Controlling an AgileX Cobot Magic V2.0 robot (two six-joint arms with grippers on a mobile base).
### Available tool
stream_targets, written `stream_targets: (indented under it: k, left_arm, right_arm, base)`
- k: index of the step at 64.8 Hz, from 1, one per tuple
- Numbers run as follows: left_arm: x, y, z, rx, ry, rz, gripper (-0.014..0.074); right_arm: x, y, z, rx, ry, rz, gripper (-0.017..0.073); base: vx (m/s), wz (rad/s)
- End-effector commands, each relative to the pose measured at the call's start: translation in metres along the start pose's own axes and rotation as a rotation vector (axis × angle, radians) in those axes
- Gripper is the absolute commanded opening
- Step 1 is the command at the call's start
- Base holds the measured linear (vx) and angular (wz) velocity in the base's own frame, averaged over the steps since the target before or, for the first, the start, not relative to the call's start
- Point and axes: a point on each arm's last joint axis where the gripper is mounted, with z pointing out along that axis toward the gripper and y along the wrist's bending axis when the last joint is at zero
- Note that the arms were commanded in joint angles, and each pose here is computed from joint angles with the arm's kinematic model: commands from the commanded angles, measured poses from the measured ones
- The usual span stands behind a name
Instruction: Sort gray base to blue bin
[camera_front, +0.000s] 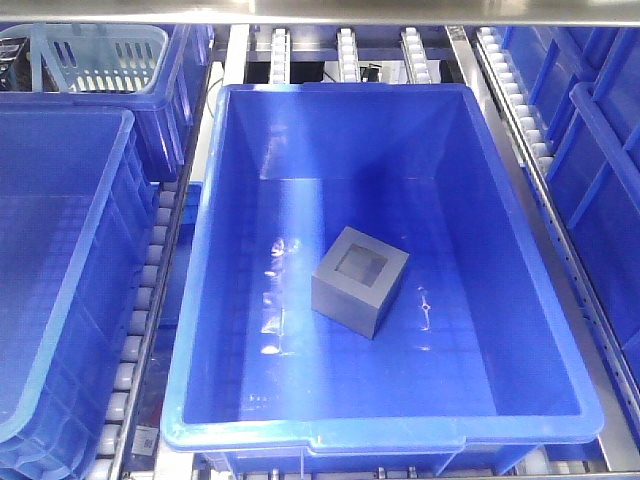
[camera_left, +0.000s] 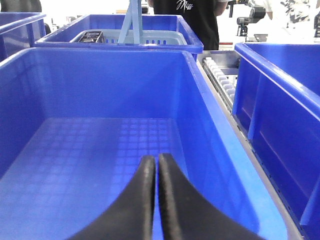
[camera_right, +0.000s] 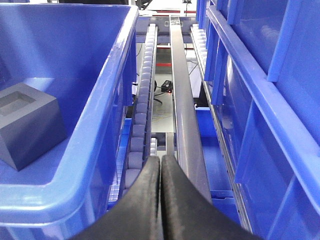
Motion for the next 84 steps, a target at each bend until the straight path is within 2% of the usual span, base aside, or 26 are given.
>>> stream_targets:
  k: [1,84]
  left_arm:
    - [0.0027,-0.0005,-0.0002,0.014,-0.057,-0.016,-0.0006]
    - [0.0025,-0.0005,-0.0001,0.014,-0.057,-0.015,-0.0006]
  right_arm:
    - [-0.0025,0.0000,-0.0001,0.003,-0.071,-0.011,-0.0009]
    - [-0.0025,0.0000,-0.0001,0.003,-0.071,-0.011,-0.0009]
  base:
    - [0.00,0.00]
    - [0.00,0.00]
